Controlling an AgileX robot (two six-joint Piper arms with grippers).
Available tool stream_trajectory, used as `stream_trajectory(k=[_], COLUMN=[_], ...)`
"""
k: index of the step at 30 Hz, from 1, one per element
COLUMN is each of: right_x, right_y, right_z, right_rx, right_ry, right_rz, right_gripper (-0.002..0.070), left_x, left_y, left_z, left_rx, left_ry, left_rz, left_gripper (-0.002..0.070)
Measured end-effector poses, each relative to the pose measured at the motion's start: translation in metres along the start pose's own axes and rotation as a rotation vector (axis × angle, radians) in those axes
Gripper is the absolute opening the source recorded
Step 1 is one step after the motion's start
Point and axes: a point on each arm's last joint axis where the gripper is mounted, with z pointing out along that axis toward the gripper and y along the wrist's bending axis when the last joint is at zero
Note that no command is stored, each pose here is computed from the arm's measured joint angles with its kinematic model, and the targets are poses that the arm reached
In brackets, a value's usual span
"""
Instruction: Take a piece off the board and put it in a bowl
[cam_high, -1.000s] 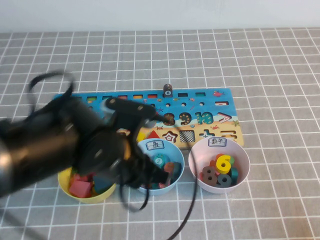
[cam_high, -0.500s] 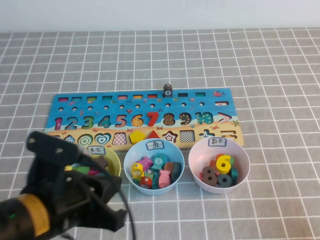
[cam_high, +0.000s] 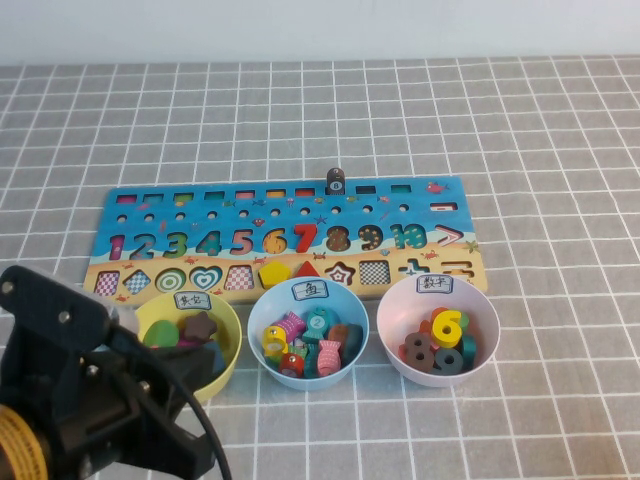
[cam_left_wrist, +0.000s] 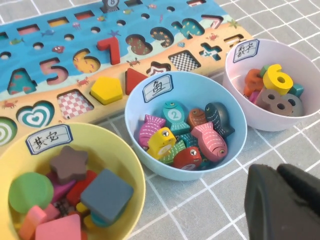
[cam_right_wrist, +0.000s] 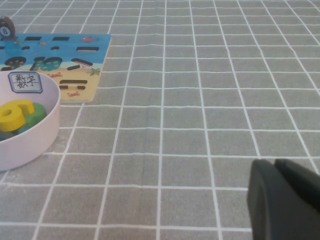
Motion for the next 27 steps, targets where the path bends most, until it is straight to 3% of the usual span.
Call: stream_trajectory(k=[8,14,21,27], right_x=[0.0,0.0,0.0,0.0], right_y=[0.0,0.0,0.0,0.0], right_z=[0.0,0.0,0.0,0.0], right_rx=[0.0,0.0,0.0,0.0], right_ry=[0.0,0.0,0.0,0.0], right_rz=[0.0,0.0,0.0,0.0], right_gripper=[-0.0017,-0.0017,-0.0017,-0.0017], left_x=[0.001,0.026,0.066,0.085], left_y=[0.0,0.013,0.044,0.053], left_z=[-0.002,-0.03,-0.059,-0.075], left_rx=[0.009,0.027,-0.239,-0.439], left_ry=[-0.037,-0.285,-0.634,-0.751], left_rz=[0.095,0.165,0.139,0.107], left_gripper=[-0.0002,-0.0002,-0.0002,-0.0002])
